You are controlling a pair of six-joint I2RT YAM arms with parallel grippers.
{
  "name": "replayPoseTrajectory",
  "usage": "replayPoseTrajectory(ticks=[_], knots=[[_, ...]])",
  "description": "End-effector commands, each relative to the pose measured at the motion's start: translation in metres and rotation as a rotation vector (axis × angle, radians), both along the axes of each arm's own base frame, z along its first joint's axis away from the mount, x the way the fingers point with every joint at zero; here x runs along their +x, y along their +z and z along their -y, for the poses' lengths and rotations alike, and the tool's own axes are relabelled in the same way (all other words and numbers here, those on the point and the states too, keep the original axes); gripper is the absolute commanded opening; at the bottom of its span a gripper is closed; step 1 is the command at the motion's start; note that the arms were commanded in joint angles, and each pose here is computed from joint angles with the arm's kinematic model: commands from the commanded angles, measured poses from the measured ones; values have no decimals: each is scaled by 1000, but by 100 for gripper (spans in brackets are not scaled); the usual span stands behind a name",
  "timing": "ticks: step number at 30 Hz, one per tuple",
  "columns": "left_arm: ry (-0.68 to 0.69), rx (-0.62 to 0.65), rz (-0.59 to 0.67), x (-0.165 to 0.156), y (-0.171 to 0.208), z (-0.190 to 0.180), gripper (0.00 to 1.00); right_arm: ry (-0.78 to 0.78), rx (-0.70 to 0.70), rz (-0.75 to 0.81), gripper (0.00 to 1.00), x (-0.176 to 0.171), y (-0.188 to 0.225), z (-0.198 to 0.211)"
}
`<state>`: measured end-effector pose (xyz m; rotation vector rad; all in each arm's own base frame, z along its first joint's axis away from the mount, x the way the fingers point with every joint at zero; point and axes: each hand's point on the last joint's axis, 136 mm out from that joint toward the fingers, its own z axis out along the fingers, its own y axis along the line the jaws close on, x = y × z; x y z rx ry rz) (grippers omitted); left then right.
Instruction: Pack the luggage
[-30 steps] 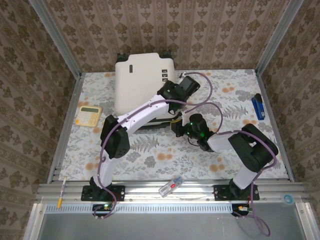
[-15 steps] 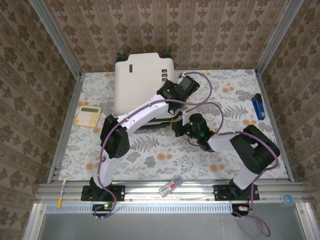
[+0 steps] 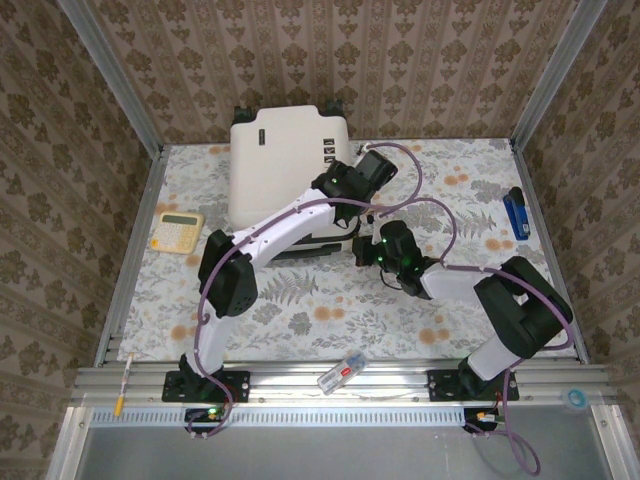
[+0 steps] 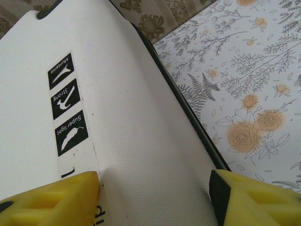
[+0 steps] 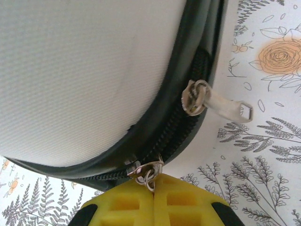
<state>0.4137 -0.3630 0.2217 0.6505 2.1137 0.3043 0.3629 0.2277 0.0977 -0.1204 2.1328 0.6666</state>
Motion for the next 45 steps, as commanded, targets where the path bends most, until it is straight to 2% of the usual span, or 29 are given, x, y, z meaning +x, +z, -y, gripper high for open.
replayPoseTrajectory(ticks=[1,3,8,12,16,20,27,31,34,36,40,42,45], knots=[[35,208,-203,-10,-65,-50,63,-160,9,74,0,35,27,43],[28,213,-210,-11,-67,-49,63,-55,25,76,0,39,31,32],[18,214,-220,-11,-71,-49,62,45,49,100,0,48,37,30],[7,216,-238,-13,-78,-49,61,164,78,146,0,42,49,22],[2,213,-258,-14,-89,-51,61,90,12,146,0,57,45,40],[-1,219,-286,-18,-102,-55,60,30,11,147,0,73,47,60],[-20,219,-300,-21,-108,-54,58,200,51,180,0,82,59,41],[-29,200,-300,-22,-106,-52,58,233,87,174,0,83,63,38],[-69,113,-283,-25,-86,-44,61,204,105,180,0,77,71,46],[-105,28,-247,-27,-60,-37,65,193,124,175,0,71,79,50],[-166,-178,-134,-33,16,-40,76,192,127,150,11,56,94,53],[-177,-264,-75,-36,50,-52,81,189,128,145,17,50,102,55],[-153,-376,-24,-38,80,-82,85,177,126,131,27,46,113,57]])
